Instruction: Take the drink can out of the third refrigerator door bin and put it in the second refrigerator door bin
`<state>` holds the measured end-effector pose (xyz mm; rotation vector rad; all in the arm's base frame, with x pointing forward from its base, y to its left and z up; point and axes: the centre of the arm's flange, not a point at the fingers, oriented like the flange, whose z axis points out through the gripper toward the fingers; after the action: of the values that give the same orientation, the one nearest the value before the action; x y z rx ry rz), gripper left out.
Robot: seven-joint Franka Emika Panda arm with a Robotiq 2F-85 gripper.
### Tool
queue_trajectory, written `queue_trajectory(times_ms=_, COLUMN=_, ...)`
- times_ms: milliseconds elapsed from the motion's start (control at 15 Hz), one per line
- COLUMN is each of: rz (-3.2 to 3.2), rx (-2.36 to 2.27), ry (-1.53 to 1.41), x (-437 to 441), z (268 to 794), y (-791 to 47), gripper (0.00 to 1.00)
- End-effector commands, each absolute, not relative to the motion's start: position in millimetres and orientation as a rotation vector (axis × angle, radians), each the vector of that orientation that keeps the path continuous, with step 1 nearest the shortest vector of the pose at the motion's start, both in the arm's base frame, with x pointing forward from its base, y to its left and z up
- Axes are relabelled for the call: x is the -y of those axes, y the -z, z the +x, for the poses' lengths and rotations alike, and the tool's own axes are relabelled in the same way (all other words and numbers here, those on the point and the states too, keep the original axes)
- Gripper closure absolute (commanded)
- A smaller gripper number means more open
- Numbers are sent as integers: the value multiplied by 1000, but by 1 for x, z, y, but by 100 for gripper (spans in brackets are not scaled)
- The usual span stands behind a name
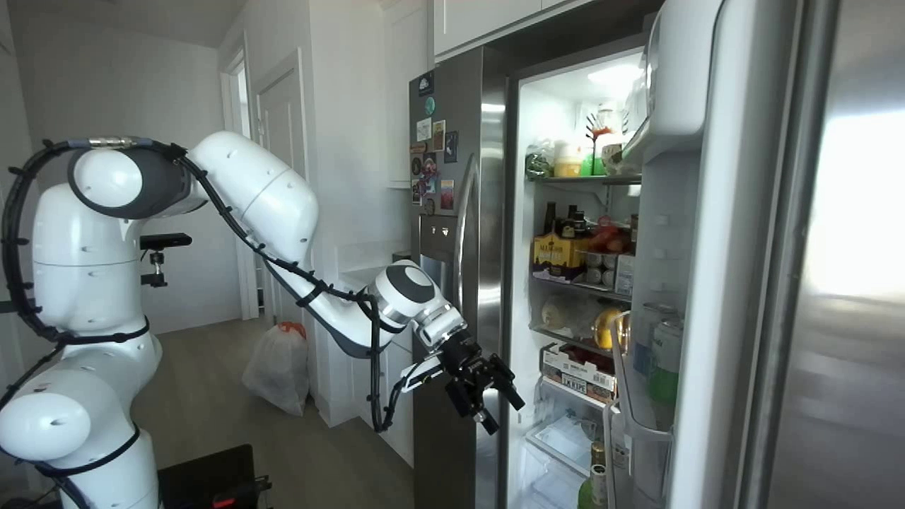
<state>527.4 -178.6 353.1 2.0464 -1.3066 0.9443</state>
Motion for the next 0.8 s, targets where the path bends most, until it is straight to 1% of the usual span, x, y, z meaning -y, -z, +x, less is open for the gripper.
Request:
queue_trajectory(times_ms=0, rz=1994, rx=1321, ry=-1030, x=198, z=541, y=-346, gripper=0)
queue_trajectory(times_ms=333, rz=1891, rx=1327, ry=-1166, x=219, z=546, y=-332, gripper=0)
queue_trajectory(times_ms=733, rz=1830, rx=1318, ry=-1227, x=238, z=547, y=-316, gripper=0)
